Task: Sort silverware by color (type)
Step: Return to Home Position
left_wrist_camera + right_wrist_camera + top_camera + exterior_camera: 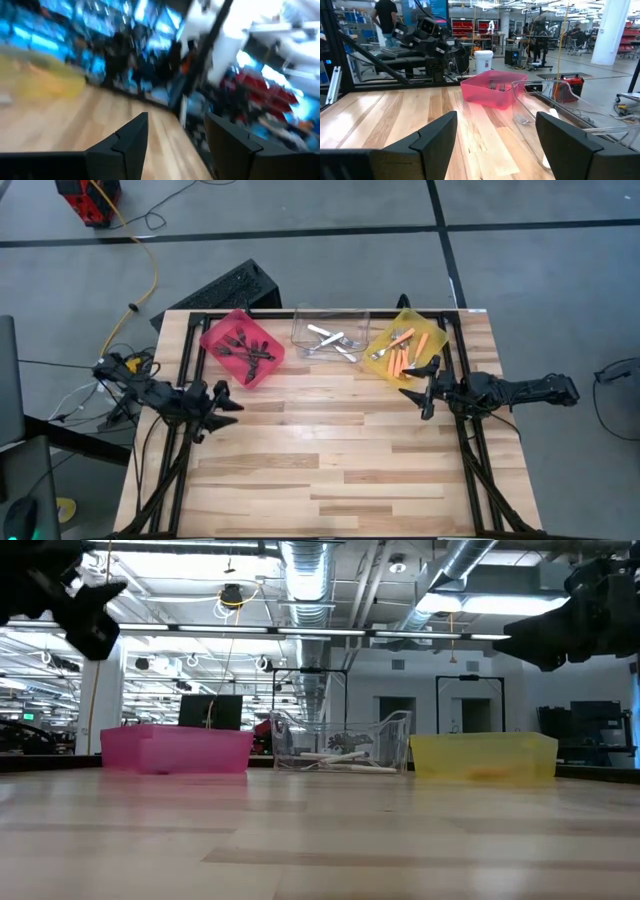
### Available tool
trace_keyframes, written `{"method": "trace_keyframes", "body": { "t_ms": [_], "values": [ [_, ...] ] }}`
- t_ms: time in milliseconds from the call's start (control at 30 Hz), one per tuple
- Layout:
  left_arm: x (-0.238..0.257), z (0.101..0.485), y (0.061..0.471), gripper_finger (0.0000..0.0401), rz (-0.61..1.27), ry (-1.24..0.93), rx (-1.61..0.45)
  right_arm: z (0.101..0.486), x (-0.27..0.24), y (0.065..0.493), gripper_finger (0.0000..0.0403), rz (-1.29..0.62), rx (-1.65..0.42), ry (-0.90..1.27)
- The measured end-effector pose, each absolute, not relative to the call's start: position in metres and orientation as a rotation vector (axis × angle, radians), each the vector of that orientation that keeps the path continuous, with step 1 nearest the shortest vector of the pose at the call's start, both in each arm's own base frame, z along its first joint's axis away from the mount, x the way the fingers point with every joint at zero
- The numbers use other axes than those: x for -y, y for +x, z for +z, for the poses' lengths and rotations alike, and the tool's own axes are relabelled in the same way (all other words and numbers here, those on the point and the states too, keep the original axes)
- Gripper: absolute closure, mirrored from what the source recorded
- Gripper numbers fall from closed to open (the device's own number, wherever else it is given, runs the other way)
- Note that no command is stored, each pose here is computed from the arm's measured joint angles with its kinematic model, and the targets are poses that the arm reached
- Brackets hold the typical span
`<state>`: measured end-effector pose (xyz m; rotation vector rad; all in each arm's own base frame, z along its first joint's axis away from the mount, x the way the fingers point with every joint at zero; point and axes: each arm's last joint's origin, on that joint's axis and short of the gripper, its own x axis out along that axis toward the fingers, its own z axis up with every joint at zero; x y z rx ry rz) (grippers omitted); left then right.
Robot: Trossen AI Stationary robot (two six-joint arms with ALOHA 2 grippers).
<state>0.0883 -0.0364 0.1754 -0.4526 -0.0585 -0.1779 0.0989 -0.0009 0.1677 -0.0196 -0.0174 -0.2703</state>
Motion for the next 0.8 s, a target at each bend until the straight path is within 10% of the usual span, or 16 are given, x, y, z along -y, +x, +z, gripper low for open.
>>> {"method": "trace_keyframes", "body": {
  "t_ms": [800],
  "values": [
    [0.0406,0.1746,0.0855,0.0223,-0.118,-0.453,0.061,0.1682,0.0009,0.0987,0.0106,-0.272,0.020,-0.021]
  ]
}}
